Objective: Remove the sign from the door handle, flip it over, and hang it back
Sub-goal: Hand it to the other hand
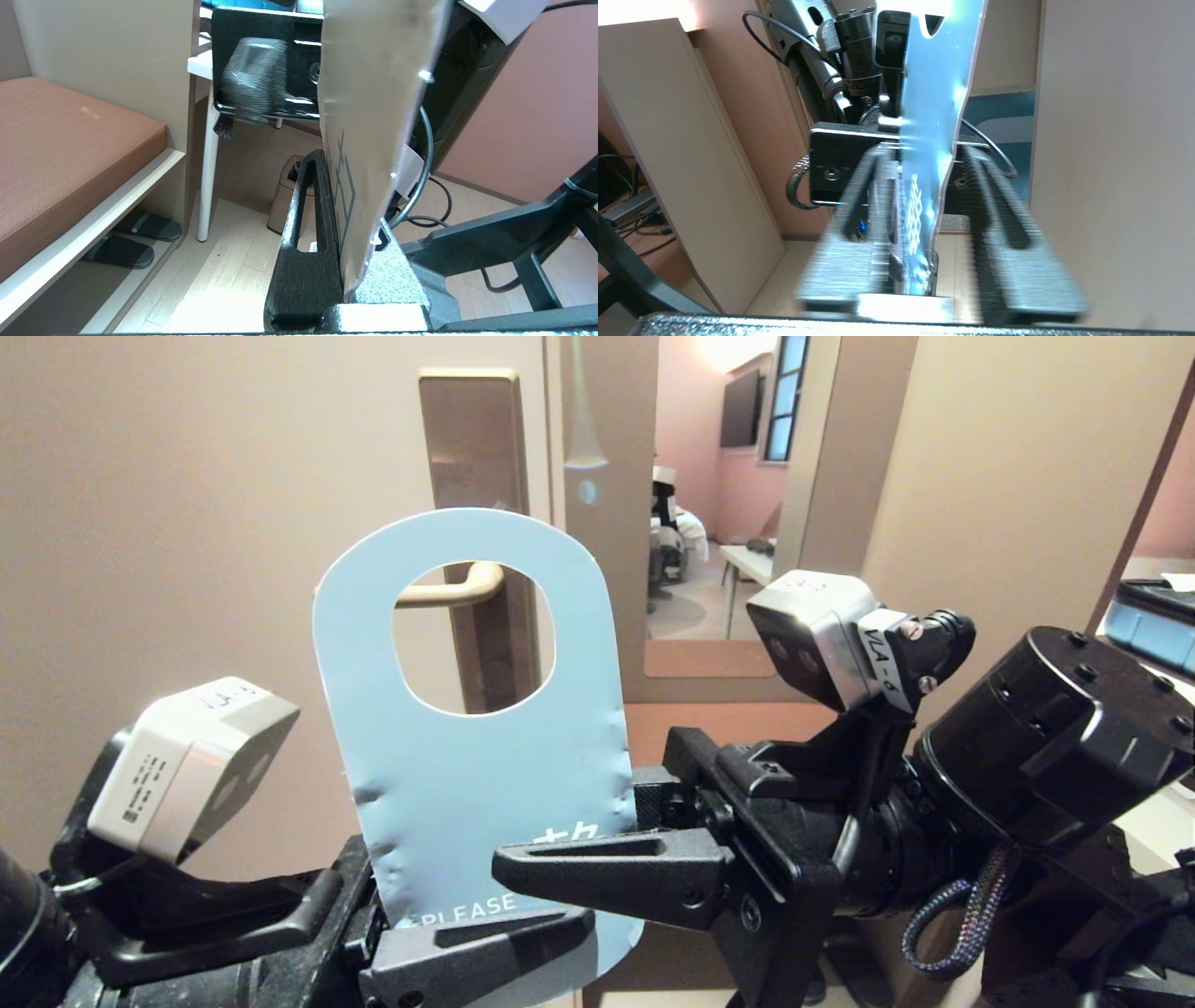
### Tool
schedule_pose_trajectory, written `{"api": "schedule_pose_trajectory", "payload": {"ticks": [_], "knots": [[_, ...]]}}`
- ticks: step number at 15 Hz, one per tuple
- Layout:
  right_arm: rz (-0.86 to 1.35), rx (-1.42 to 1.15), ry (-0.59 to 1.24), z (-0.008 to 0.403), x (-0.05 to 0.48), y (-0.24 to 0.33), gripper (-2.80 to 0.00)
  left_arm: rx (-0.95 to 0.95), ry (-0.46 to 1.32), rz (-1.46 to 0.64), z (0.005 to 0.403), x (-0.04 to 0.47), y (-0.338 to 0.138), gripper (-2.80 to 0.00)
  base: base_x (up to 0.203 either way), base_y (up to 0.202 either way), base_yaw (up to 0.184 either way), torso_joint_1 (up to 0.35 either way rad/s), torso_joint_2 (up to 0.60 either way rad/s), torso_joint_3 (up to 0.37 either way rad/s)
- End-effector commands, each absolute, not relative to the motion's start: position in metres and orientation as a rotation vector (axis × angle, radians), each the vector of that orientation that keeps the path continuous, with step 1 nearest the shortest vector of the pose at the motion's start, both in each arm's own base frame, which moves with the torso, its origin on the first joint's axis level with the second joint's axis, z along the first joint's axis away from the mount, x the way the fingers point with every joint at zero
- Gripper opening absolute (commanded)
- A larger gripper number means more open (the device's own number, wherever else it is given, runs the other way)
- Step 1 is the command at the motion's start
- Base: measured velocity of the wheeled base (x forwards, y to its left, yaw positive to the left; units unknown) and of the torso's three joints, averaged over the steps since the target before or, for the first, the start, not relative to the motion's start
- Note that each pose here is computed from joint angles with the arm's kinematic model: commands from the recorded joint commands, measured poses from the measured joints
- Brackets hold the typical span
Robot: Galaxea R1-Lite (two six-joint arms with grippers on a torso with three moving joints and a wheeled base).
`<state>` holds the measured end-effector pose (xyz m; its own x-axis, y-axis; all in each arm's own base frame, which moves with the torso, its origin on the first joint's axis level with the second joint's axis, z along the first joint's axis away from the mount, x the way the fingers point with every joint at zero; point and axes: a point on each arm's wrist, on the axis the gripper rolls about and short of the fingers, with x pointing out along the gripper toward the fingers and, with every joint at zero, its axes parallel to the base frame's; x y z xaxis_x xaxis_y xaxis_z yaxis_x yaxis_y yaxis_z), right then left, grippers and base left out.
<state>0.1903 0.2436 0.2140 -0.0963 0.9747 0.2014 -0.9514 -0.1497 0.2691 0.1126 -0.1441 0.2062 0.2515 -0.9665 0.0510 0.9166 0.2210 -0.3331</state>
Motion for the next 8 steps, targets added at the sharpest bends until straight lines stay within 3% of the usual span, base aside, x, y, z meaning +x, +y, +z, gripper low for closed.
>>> {"api": "schedule_pose_trajectory", "payload": {"ticks": [1,8], "knots": [[1.684,0.38,0.077,0.2142,0.189,0.2423,0.0,-0.326,0.177,-1.316,0.2067,0.1123,-0.1439,-2.8,0.0,0.0,0.0,0.0,0.0,0.0],[1.664,0.382,0.093,0.2082,0.1864,0.2377,0.0,-0.325,0.184,-1.292,0.2022,0.1105,-0.1363,-2.8,0.0,0.0,0.0,0.0,0.0,0.0]]}}
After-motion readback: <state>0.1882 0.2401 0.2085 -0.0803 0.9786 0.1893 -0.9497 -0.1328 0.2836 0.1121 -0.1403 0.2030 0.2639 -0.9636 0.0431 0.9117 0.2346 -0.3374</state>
